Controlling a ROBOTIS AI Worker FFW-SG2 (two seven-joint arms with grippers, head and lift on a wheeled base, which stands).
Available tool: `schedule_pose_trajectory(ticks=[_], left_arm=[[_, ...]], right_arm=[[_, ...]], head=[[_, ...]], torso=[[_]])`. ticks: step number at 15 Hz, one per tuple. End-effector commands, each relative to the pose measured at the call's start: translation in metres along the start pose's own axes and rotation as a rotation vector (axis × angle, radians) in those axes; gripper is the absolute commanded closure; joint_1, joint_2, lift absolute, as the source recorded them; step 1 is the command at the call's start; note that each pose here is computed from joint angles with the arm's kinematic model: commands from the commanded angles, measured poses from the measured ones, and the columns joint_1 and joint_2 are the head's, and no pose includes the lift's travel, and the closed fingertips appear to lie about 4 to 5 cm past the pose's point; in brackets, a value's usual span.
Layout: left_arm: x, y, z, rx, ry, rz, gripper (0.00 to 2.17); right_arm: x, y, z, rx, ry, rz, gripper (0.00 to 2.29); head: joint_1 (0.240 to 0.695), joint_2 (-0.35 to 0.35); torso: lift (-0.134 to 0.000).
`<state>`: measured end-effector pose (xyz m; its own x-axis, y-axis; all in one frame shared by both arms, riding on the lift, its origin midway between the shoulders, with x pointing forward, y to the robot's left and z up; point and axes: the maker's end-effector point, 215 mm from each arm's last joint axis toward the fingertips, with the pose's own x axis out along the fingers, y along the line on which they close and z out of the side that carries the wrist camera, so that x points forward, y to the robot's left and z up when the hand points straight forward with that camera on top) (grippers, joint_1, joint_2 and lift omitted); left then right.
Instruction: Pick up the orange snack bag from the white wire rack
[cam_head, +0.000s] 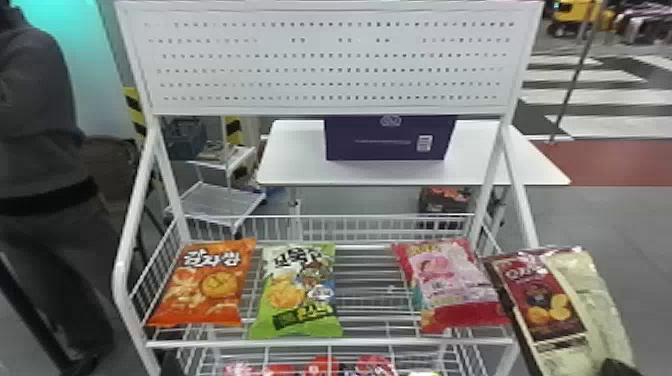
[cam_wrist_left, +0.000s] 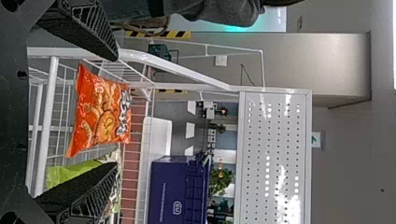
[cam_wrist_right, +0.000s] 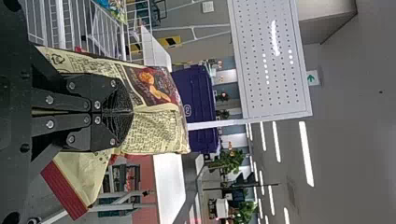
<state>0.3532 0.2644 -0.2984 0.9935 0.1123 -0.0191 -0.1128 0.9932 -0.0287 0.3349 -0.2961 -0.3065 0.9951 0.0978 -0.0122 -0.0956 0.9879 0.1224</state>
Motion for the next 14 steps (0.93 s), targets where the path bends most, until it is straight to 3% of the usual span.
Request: schedule_pose_trajectory(ticks=[1,10,12,14], left_arm=[[0.000,0.000,0.000,0.001,0.000,0.000,0.09],[0.004,-0.004,0.000,-0.007,-0.002,-0.009,0.09],[0.023,-0.025,0.003,-0.018,-0.019,-0.050,0.09],[0.055,-0.048,-0.022,-0.006,0.036,-0.087,0.09]], right_arm=[[0.000,0.000,0.000,0.000,0.000,0.000,2.26],[0.000,0.001,0.001,0.002,-0.002,0.000,2.26],[0.000,0.002,0.000,0.007,-0.002,0.002,2.26],[0.000,0.004,-0.001,0.012,-0.001,0.001,2.26]], head=[[0.499,0.000],[0.499,0.000],[0.499,0.000],[0.499,0.000]], torso=[[0.000],[0.000],[0.000],[0.000]])
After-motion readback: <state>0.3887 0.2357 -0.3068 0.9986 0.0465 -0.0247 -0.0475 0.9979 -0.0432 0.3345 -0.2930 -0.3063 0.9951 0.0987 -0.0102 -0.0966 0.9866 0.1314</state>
